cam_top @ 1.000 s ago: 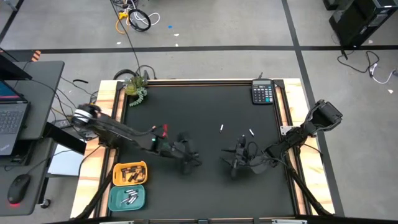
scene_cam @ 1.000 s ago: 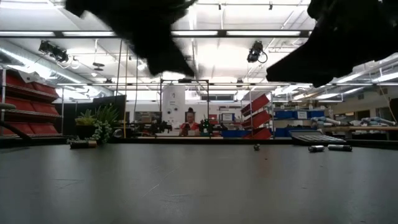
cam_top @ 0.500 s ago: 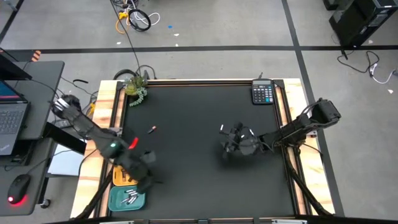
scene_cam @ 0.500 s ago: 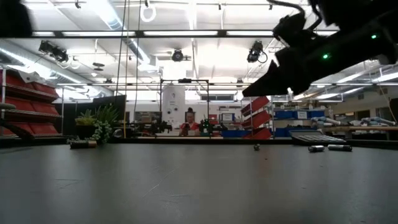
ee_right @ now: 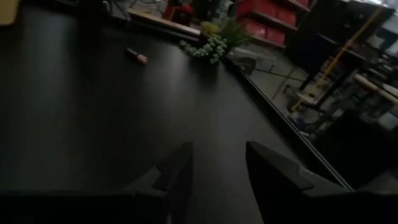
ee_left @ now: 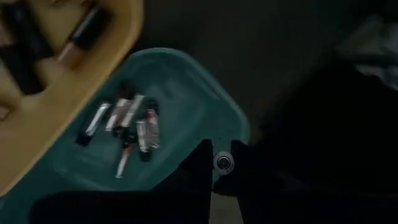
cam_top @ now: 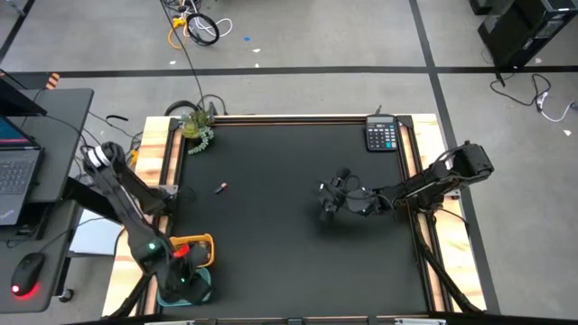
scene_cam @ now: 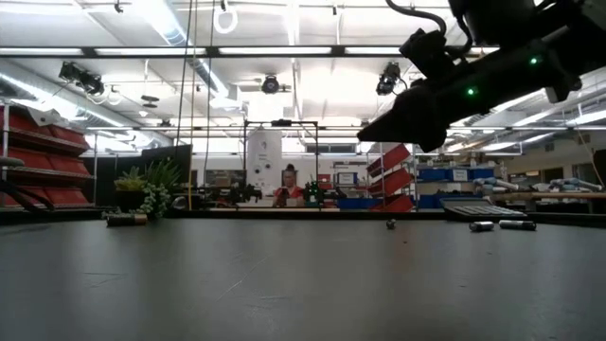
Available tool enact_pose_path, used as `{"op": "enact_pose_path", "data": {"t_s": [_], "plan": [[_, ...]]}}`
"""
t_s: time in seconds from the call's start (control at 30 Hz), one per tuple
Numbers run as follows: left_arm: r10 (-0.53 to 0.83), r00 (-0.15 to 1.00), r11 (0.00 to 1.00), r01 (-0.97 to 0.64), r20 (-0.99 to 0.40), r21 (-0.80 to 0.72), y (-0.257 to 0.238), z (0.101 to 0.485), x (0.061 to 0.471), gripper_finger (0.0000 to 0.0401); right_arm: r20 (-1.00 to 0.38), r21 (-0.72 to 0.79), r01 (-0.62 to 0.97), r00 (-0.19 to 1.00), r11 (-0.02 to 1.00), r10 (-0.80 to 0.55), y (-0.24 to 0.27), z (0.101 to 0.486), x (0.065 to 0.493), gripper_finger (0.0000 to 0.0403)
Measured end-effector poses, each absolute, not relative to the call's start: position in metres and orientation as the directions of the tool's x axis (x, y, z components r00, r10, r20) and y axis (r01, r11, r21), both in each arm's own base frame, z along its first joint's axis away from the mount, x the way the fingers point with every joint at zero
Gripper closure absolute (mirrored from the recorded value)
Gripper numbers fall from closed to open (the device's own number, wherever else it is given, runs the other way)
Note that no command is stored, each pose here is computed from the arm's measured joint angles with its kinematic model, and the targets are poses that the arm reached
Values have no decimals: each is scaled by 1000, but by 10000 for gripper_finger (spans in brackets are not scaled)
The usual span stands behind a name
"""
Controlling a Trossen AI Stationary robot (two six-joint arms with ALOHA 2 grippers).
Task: Sort batteries
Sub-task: Put the silver battery into the green bin, then put the middle silver battery into the green bin
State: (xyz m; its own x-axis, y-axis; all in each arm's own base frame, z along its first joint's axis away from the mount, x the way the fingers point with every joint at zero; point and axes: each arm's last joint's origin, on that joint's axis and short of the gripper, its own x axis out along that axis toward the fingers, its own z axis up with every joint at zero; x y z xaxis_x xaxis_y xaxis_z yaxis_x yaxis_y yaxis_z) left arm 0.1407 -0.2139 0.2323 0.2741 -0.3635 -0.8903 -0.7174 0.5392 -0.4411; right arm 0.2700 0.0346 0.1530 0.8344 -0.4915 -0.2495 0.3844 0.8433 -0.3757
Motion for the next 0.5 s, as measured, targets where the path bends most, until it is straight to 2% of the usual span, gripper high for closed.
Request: {"op": "enact_pose_path", "data": {"t_s": [0.13, 0.3, 0.4, 0.5], "plan": [[-345, 203, 518, -773, -916, -366, -223, 216, 144, 309, -257, -360, 349, 855, 865, -451, 29, 153, 272, 244], [-443, 112, 511, -784, -889, -353, -227, 216, 148, 280, -259, -354, 345, 857, 869, -446, 28, 153, 272, 248], [-465, 146, 492, -778, -873, -392, -223, 223, 149, 277, -261, -349, 338, 860, 874, -437, 31, 153, 272, 249], [-433, 266, 478, -743, -861, -469, -214, 232, 156, 276, -267, -357, 361, 845, 862, -464, 32, 152, 271, 249]]}}
